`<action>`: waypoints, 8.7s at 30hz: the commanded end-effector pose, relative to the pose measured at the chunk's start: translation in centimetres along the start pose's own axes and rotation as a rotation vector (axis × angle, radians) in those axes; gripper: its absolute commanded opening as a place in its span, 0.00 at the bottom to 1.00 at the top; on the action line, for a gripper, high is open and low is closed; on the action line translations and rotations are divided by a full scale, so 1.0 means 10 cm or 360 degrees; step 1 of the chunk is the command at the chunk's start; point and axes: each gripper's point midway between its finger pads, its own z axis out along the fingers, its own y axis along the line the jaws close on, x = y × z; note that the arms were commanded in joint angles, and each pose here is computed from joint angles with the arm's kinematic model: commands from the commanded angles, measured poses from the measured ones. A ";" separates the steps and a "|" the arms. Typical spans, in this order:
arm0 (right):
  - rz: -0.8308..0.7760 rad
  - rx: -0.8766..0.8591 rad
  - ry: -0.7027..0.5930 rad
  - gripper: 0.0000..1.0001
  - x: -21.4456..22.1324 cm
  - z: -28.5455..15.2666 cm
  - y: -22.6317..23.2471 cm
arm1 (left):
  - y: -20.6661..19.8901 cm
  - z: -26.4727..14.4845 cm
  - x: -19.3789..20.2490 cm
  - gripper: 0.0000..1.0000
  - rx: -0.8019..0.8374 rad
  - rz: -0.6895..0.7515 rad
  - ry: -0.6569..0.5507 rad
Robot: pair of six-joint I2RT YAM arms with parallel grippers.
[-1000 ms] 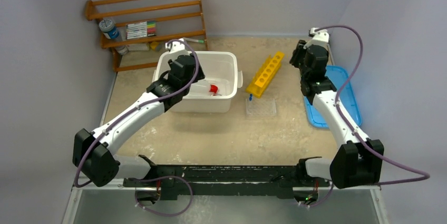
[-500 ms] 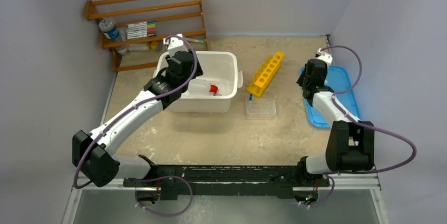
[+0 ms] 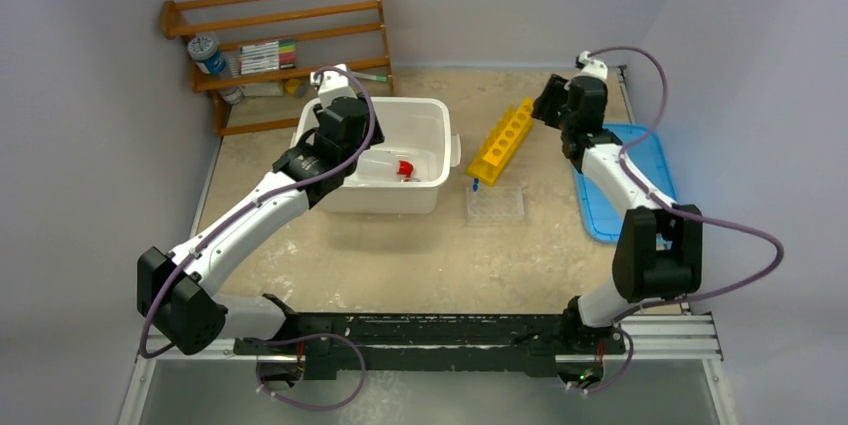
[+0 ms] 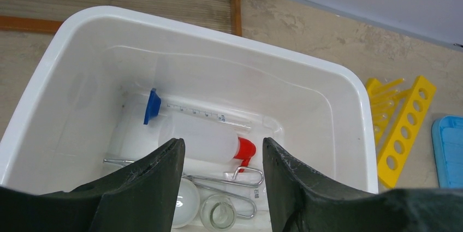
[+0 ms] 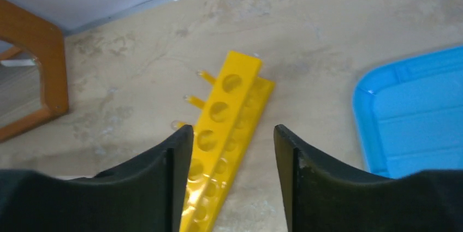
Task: Organize the chemistry lab equipment
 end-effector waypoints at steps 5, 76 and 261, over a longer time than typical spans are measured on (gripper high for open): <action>0.0160 0.0163 -0.0106 0.74 -0.16 0.17 0.47 | 0.07 -0.05 -0.17 0.54 -0.0044 -0.0042 -0.0094; -0.0452 0.0057 0.0108 0.72 0.03 0.74 0.33 | 0.34 -0.16 -0.20 0.54 -0.0179 0.0006 -0.0150; -0.0140 -0.0071 -0.0129 0.14 -0.23 0.40 0.59 | 0.02 0.53 -0.19 0.56 0.0213 -0.0199 0.0203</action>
